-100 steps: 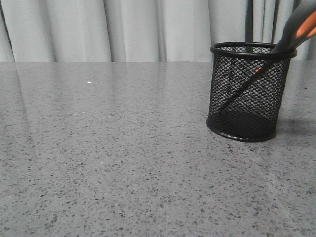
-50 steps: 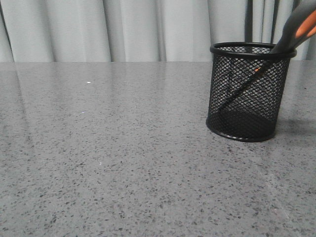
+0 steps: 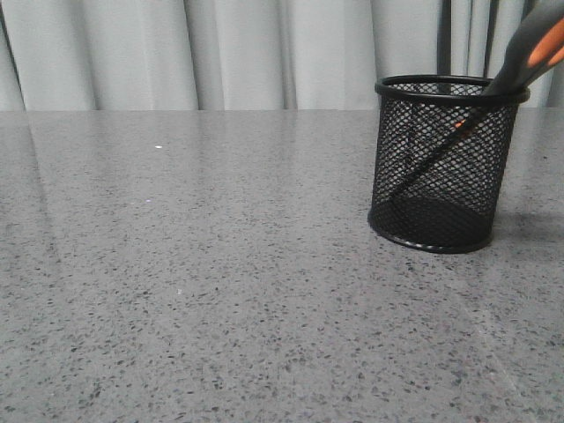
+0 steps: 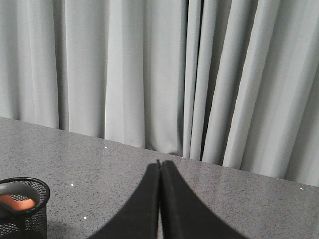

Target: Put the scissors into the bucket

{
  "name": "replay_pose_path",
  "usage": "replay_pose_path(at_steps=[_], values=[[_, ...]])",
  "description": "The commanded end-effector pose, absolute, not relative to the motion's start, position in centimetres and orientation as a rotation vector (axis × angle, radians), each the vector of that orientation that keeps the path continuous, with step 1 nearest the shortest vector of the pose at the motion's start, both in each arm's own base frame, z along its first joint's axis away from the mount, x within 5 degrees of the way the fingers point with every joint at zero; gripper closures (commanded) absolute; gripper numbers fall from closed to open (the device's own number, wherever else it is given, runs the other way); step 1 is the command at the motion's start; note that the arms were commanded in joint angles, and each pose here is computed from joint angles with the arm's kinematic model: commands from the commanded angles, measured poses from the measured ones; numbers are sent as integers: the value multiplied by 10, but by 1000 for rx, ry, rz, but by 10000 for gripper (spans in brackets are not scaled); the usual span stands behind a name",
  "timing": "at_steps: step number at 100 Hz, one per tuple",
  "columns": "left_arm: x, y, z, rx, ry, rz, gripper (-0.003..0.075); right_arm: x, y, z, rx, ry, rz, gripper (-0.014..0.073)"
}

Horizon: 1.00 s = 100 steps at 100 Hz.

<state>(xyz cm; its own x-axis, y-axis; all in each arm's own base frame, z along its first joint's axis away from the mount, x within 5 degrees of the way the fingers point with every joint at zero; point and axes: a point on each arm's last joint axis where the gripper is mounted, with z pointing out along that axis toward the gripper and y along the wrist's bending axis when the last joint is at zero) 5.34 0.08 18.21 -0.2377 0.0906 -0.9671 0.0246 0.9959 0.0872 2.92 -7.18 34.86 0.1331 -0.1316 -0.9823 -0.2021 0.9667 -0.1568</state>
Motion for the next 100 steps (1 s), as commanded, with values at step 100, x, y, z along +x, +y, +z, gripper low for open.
replay_pose_path(at_steps=[100], values=[[54, 0, 173, 85, 1780, 47, 740, 33, -33, 322, -396, 1322, -107, 645]])
